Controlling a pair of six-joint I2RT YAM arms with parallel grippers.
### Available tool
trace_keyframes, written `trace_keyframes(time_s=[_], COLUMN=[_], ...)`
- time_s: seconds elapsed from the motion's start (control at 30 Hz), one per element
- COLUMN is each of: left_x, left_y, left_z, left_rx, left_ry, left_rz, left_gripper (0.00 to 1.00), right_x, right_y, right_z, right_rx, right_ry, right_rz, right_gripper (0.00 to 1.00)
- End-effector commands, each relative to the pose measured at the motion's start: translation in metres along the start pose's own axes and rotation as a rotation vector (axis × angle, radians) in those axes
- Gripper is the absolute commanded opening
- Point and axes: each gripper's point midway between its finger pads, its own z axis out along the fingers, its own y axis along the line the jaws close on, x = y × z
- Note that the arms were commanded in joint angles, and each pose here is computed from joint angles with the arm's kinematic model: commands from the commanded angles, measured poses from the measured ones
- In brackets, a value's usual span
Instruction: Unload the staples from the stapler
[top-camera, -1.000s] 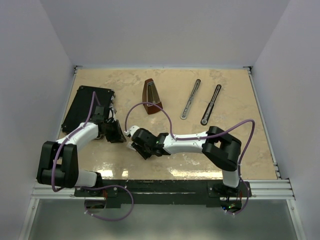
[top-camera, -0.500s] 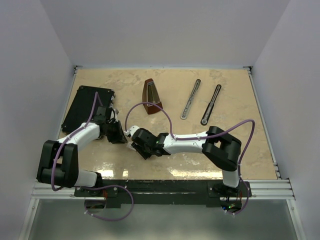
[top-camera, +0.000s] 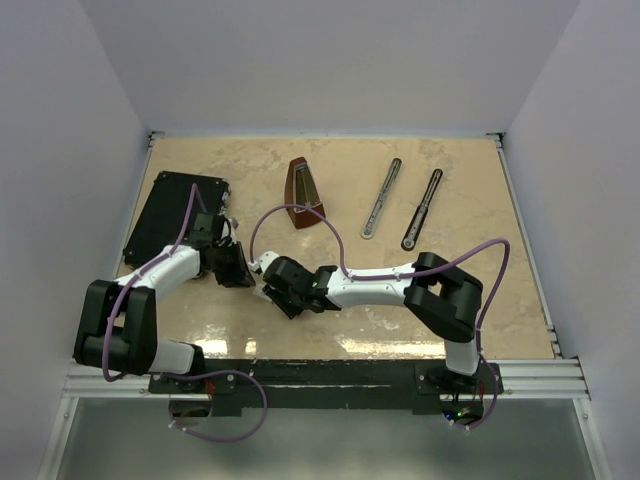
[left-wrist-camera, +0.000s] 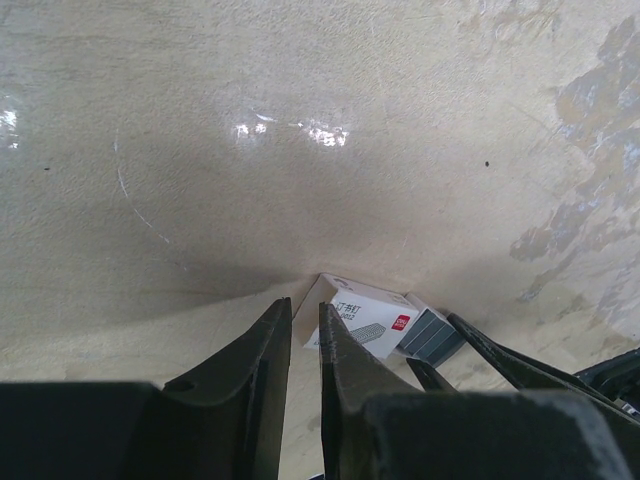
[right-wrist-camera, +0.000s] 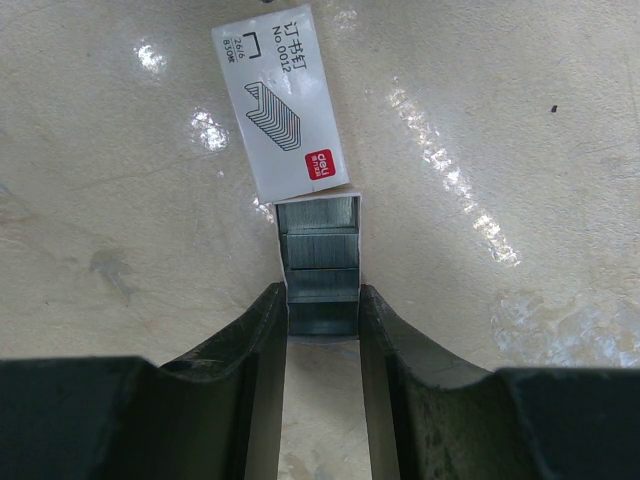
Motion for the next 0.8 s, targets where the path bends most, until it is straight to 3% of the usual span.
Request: trace_keyframes(time_s=[0.0,0.77], left_x=[-0.0002,0.0020], left_y=[-0.0056,-0.0091], left_z=[0.0011,0.0009], left_rx=[0.026,0.040], left_ry=[-0.001,0.005], left_rz=[0.009,0.018], left_gripper=[0.22,0.21], right_x=[-0.0080,-0.0145], right_y=[0.0087,0.0144], right_z=[0.0028,0.0010], right_rx=[-0.016,-0.017], right_ry=[-0.023,-0.060], right_rz=[-0.002,-0.020], right_gripper=[0.29,0.29])
